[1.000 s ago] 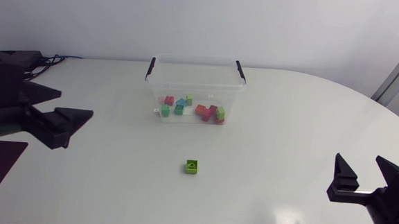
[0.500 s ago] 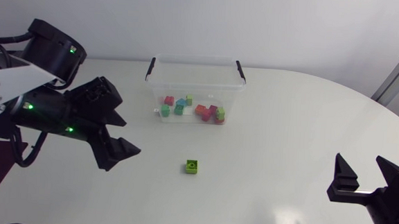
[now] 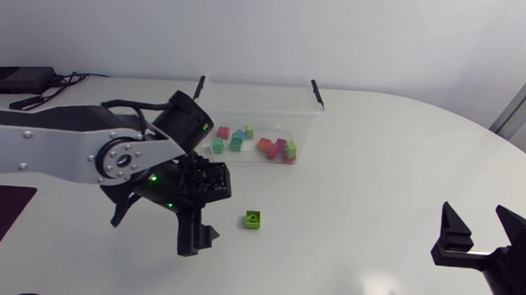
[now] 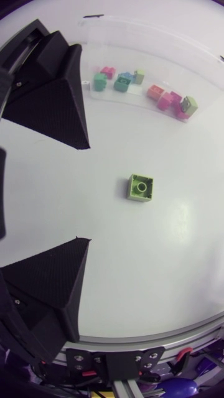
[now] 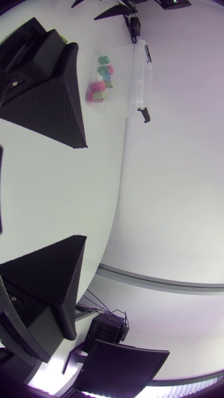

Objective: Place the duplo bricks in the container

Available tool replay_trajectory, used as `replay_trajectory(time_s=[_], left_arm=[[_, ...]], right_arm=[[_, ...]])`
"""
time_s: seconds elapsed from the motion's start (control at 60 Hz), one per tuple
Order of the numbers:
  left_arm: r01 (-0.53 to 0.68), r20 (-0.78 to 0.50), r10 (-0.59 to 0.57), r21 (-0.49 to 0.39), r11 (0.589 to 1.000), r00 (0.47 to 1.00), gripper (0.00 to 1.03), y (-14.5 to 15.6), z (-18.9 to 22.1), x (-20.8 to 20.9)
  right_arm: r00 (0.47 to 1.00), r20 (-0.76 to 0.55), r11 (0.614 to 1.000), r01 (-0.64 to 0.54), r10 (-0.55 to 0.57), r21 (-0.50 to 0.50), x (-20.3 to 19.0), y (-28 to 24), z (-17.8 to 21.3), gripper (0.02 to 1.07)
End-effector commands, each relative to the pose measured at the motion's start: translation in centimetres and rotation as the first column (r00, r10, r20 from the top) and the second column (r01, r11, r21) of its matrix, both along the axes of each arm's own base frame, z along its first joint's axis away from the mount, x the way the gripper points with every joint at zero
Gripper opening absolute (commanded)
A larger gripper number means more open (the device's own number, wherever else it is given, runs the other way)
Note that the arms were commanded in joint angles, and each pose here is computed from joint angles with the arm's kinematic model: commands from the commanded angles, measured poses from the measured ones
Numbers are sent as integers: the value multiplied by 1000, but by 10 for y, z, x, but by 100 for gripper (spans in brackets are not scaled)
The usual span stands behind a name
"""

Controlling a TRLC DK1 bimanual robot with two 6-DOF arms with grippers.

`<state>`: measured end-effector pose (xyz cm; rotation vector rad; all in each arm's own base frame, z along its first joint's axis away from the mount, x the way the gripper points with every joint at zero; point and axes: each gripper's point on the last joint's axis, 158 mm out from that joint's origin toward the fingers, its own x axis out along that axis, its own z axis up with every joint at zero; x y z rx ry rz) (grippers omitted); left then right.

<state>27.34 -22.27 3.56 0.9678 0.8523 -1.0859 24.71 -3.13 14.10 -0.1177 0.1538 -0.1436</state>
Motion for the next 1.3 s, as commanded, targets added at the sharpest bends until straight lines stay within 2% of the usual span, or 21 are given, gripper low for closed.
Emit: replay_trajectory(time_s=[0.0,0.167,0.367,0.6,0.667,0.717,0.85,0.967,1.05,1.1,1.15,1.283], left_arm=[[62,10,-62,29,998,998,99,-12,-9,14],[133,-19,-132,67,989,991,99,-24,-29,19],[186,-64,-182,61,981,981,99,-49,-48,19],[198,-79,-193,61,978,978,99,-68,-60,29],[198,-79,-193,61,978,978,99,-69,-60,31],[202,-80,-197,62,977,977,92,-70,-61,29],[214,-100,-206,78,974,973,87,-70,-67,30],[241,-163,-221,117,963,962,87,-62,-83,22],[247,-185,-225,106,963,957,76,-64,-82,20],[252,-200,-228,108,962,953,75,-64,-83,18],[270,-219,-242,103,958,945,68,-63,-83,15],[299,-271,-267,85,951,925,42,-64,-77,5]], right_arm=[[1000,-27,1000,9,-9,-14,-2,-2,-8,103],[1000,-27,1000,9,-9,-14,-2,-2,-8,103],[1000,-27,1000,9,-9,-14,-2,-2,-8,103],[1000,-27,1000,9,-9,-14,-2,-2,-8,103],[1000,-27,1000,9,-9,-14,-2,-2,-8,103],[1000,-27,1000,9,-9,-14,-2,-2,-8,103],[1000,-27,1000,9,-9,-14,-2,-2,-8,103],[1000,-27,1000,9,-9,-14,-2,-2,-8,103],[1000,-27,1000,9,-9,-14,-2,-2,-8,103],[1000,-27,1000,9,-9,-14,-2,-2,-8,103],[1000,-27,1000,9,-9,-14,-2,-2,-8,103],[1000,-27,1000,9,-9,-14,-2,-2,-8,103]])
